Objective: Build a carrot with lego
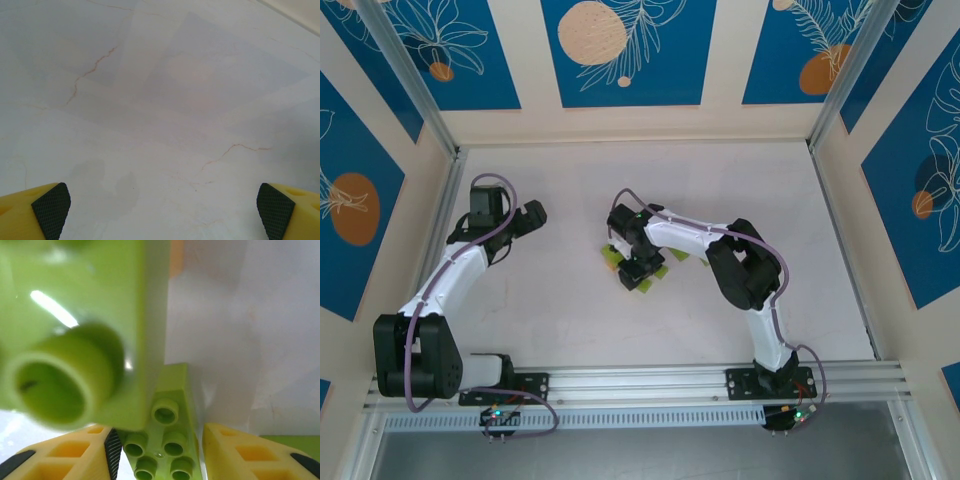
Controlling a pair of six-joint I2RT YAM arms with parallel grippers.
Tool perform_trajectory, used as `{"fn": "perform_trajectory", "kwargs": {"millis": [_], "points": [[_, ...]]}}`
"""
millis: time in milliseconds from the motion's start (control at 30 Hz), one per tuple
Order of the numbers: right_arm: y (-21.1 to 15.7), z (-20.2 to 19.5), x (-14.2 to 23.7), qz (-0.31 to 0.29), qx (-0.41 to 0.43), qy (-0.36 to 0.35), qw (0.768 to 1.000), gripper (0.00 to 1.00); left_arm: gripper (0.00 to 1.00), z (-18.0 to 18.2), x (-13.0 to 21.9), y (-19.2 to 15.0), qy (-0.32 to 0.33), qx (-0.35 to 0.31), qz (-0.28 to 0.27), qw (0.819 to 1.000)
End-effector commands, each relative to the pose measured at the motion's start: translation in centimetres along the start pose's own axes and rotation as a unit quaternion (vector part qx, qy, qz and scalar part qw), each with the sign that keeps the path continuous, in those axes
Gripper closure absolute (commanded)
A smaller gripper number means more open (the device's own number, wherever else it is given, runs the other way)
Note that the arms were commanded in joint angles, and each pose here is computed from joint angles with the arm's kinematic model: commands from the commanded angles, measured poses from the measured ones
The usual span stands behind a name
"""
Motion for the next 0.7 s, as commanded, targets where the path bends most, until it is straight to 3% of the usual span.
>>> {"fn": "perform_trajectory", "kwargs": {"millis": [0, 333, 667], "points": [[-1.0, 0.1, -0.6, 0.026, 0.003, -0.006, 1.0, 0.53, 0.02, 0.2, 0.4, 0.2, -0.002, 0.008, -0.001, 1.0], [-1.5, 0.1, 0.7, 0.02, -0.005, -0.012, 1.0, 0.63, 0.02, 0.2, 0.4, 0.2, -0.003, 0.008, -0.001, 1.0], [-2.1, 0.7, 7.1, -0.035, -0.021, -0.011, 0.999, 0.63, 0.02, 0.1, 0.5, 0.3, -0.008, 0.009, -0.003, 1.0]]}}
Point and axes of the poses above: each hand's point on the last joint's axis, 136 mm out from that joint toward the fingers, its own x axis back along the fingers, its own z axis along the line the jaws close on, y = z × x, the point moved 8 cm from there along x, back along the fingers, and after that the axes turned 3 degrees about -x, right-handed, at the moved point
